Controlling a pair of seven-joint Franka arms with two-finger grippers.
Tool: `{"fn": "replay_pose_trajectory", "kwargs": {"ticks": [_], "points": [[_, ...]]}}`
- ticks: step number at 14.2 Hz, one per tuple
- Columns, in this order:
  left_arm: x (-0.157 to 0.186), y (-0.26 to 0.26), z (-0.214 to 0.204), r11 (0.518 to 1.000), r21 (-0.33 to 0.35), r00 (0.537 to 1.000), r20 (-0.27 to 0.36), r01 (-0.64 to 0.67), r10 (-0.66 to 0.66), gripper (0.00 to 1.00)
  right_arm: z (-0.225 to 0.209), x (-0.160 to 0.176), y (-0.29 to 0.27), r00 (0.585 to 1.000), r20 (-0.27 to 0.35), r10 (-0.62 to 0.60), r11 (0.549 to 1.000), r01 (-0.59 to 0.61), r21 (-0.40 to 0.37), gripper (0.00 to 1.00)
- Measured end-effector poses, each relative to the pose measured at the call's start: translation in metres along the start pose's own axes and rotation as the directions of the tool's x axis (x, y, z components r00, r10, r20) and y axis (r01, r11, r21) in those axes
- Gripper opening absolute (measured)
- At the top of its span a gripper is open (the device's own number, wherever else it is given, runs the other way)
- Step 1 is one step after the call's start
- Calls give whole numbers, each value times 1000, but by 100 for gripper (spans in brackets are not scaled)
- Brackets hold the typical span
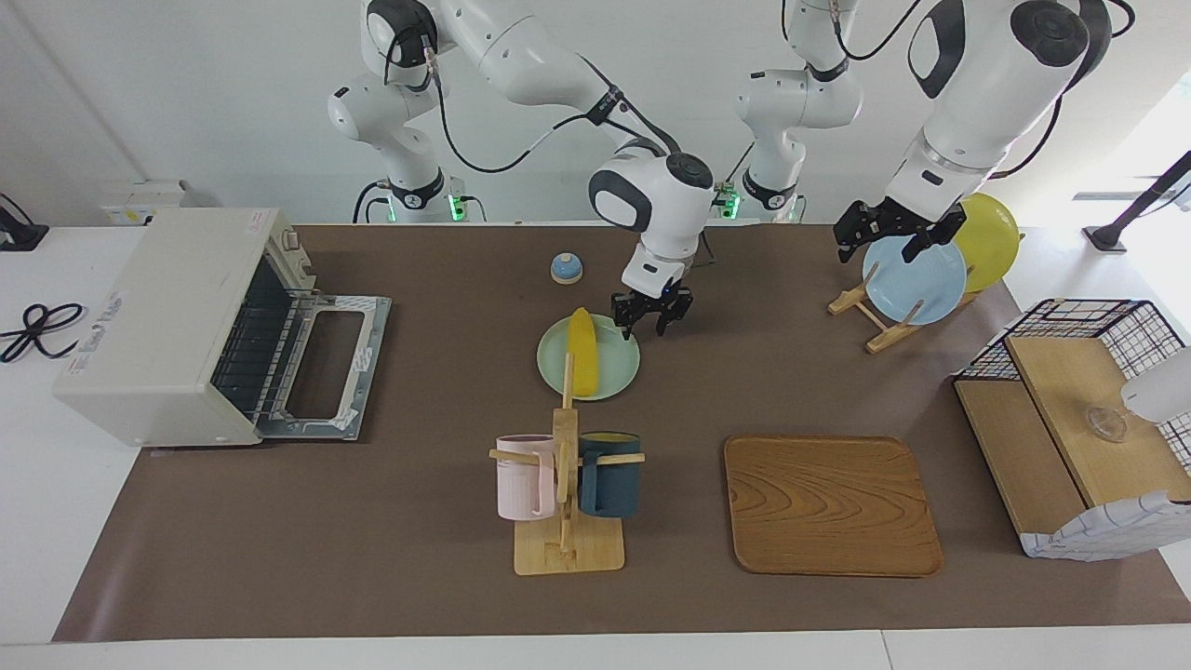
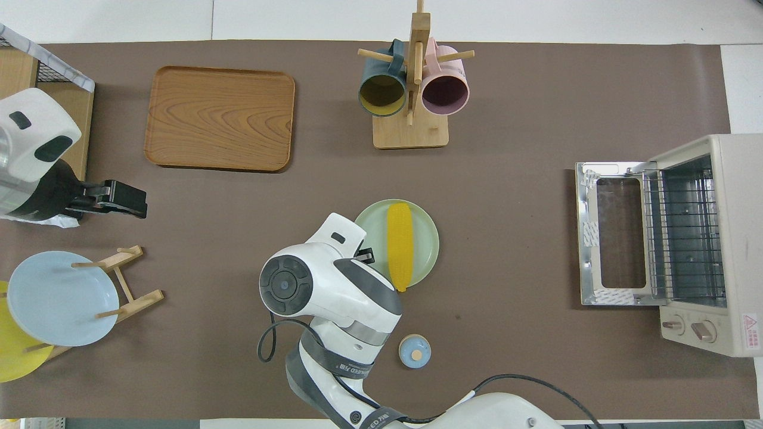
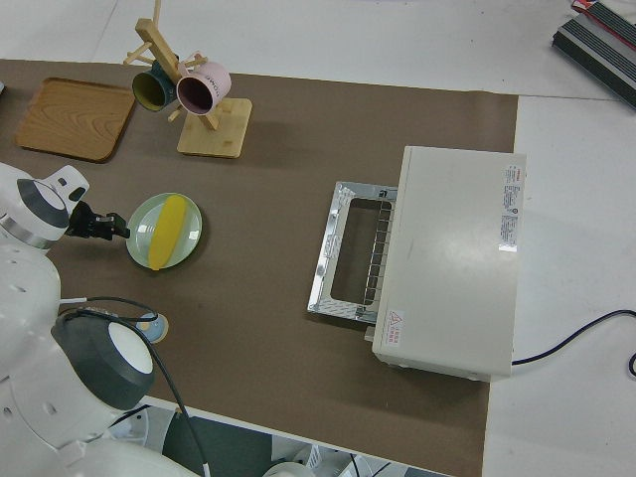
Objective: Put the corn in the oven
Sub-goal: 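Lift the plate with corn and carry it toward the oven with the right gripper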
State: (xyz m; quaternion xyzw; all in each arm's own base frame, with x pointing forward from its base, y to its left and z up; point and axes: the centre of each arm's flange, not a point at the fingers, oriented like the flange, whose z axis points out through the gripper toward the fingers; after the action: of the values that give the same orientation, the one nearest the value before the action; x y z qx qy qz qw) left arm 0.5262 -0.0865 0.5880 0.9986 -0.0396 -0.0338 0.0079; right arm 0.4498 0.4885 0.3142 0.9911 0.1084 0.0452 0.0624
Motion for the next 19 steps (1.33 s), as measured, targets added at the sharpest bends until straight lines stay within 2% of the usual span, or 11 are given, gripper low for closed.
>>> {"fn": "replay_pose_trajectory", "kwargs": {"ticks": [3,6,10,15,19], "points": [[8,-7,-22,1000,-5,999,-44,13,-14,100,14,-10,2,1000,-5,-21,1000,21,5,46],[9,-4,-27,1000,-5,999,-49,8,-9,100,21,-15,5,999,-5,-45,999,44,-8,44],[9,-5,-26,1000,-4,999,-46,9,-9,100,18,-16,12,996,-26,-83,996,82,-41,3],[11,-9,-26,1000,-4,998,-59,17,-17,100,9,-8,29,991,-13,-130,982,127,-140,3],[12,-7,-23,1000,-4,998,-54,13,-14,100,-25,12,60,992,5,-127,973,126,-192,3]]}}
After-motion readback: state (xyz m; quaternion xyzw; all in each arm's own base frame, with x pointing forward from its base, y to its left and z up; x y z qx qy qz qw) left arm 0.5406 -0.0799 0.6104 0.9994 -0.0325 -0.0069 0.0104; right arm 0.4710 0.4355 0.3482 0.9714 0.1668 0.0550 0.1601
